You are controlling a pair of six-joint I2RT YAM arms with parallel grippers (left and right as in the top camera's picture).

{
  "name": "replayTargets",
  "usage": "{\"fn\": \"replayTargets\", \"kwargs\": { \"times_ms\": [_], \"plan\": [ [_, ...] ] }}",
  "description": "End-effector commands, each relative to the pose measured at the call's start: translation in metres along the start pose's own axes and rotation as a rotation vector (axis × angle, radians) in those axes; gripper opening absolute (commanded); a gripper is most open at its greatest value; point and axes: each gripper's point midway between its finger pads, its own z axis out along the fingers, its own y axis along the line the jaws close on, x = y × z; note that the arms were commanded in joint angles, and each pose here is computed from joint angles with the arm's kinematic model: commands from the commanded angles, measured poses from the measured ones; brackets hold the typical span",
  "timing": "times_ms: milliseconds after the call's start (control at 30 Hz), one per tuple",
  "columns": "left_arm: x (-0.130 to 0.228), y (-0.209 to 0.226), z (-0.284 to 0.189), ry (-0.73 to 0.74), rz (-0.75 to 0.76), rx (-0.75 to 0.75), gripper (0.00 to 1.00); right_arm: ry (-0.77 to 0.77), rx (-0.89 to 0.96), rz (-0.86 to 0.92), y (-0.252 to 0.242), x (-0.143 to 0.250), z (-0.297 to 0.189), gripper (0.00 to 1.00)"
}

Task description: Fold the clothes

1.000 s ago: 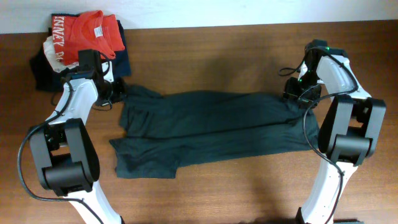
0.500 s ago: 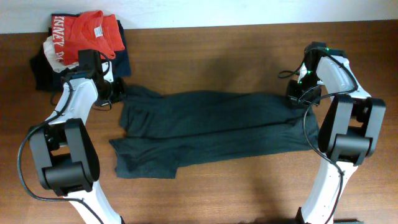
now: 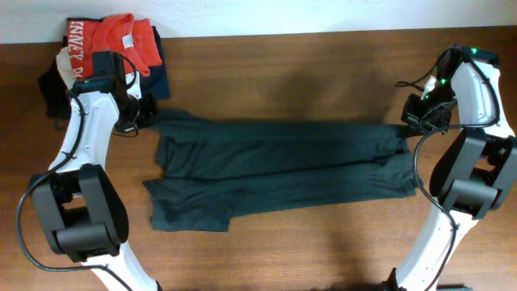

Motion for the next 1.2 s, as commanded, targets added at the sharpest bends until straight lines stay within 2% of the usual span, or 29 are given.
{"fn": "replayTargets", "kwargs": {
  "times_ms": [0,200,567,733,800,867,900,933,1000,1067,1167],
  "plan": [
    [-0.023,-0.012,-0.055,-0.109,0.012,0.014,0.01,-0.005,0.000,0.011,0.000,0.000,-0.015,0.04],
    [0.020,-0.007,-0.061,0.067,-0.019,-0.009,0.01,0.055,0.008,0.002,-0.005,0.021,-0.041,0.04],
    [0.101,-0.003,-0.081,0.403,-0.075,-0.044,0.01,0.022,0.026,0.082,-0.046,0.017,-0.059,0.04],
    [0.114,-0.003,-0.087,0.463,-0.079,-0.053,0.01,0.015,0.063,0.072,-0.054,0.016,-0.060,0.06],
    [0.115,-0.003,-0.087,0.464,-0.080,-0.053,0.02,0.017,0.070,0.070,-0.056,0.016,-0.060,0.16],
    [0.118,-0.003,-0.088,0.478,-0.082,-0.055,0.08,0.020,0.069,0.071,-0.056,0.017,-0.059,0.24],
    [0.120,-0.003,-0.090,0.491,-0.084,-0.057,0.18,0.021,0.069,0.071,-0.056,0.017,-0.059,0.40],
    [0.122,-0.003,-0.090,0.496,-0.085,-0.059,0.40,0.023,0.068,0.071,-0.055,0.017,-0.058,0.50],
    [0.121,-0.003,-0.090,0.495,-0.084,-0.060,0.43,0.024,0.062,0.071,-0.054,0.017,-0.058,0.59],
    [0.120,-0.003,-0.090,0.489,-0.085,-0.055,0.42,0.024,0.063,0.071,-0.055,0.017,-0.058,0.72],
    [0.112,-0.019,-0.085,0.459,-0.090,0.026,0.42,0.021,0.062,0.070,-0.054,0.017,-0.058,0.74]
  ]
}}
